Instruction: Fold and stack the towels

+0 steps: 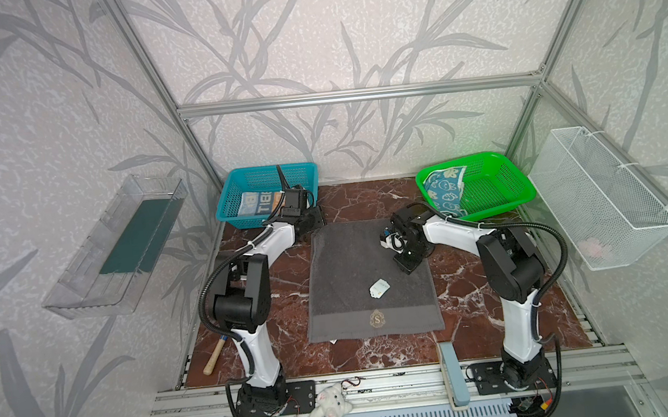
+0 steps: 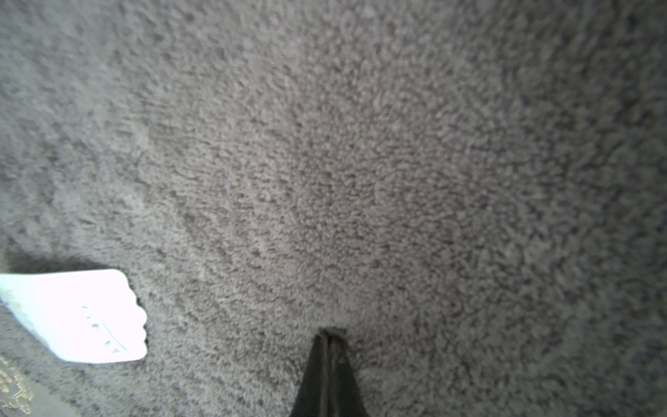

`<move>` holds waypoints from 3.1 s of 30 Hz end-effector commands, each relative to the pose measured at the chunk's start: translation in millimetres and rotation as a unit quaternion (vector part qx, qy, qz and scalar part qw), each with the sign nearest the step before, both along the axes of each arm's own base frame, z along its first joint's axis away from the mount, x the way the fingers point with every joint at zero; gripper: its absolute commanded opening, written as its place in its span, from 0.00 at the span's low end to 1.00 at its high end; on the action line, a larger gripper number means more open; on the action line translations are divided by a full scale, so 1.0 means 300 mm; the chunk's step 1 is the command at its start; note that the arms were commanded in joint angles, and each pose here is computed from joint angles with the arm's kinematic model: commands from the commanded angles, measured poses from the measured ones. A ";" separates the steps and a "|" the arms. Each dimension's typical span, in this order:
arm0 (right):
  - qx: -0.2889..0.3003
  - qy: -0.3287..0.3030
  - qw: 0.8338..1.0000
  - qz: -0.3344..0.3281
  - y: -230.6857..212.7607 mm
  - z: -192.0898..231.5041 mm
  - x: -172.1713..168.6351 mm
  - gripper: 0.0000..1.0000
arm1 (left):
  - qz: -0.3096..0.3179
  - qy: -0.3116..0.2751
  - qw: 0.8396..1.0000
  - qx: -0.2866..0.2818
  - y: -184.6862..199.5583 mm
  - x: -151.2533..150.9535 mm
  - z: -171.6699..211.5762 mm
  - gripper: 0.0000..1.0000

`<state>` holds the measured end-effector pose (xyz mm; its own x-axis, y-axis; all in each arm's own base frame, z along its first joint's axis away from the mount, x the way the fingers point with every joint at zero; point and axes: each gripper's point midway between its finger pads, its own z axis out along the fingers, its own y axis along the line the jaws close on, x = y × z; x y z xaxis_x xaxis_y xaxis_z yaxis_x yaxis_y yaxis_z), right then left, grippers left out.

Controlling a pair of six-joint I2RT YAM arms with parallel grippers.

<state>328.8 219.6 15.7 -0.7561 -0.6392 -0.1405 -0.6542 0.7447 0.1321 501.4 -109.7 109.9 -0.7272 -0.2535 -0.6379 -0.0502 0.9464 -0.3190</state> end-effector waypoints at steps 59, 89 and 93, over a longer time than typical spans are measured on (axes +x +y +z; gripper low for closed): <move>0.047 0.052 0.995 0.064 0.089 -0.041 -0.204 0.11 | -0.107 0.269 0.955 0.064 -0.041 -0.690 -0.297 0.00; 0.021 -0.151 0.934 -0.322 -0.163 0.179 0.368 0.76 | -0.024 0.094 0.989 0.107 0.096 -0.193 -0.071 0.71; 0.026 -0.139 0.931 -0.338 -0.158 0.134 0.384 0.73 | -0.029 0.102 0.989 0.104 0.091 -0.175 -0.119 0.70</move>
<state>431.1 175.7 59.0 -0.9160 -0.0949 -0.3898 -0.1300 0.9894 0.0645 435.9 -79.5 65.5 -0.8734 -0.0919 -0.4782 -0.0538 0.9942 -0.0929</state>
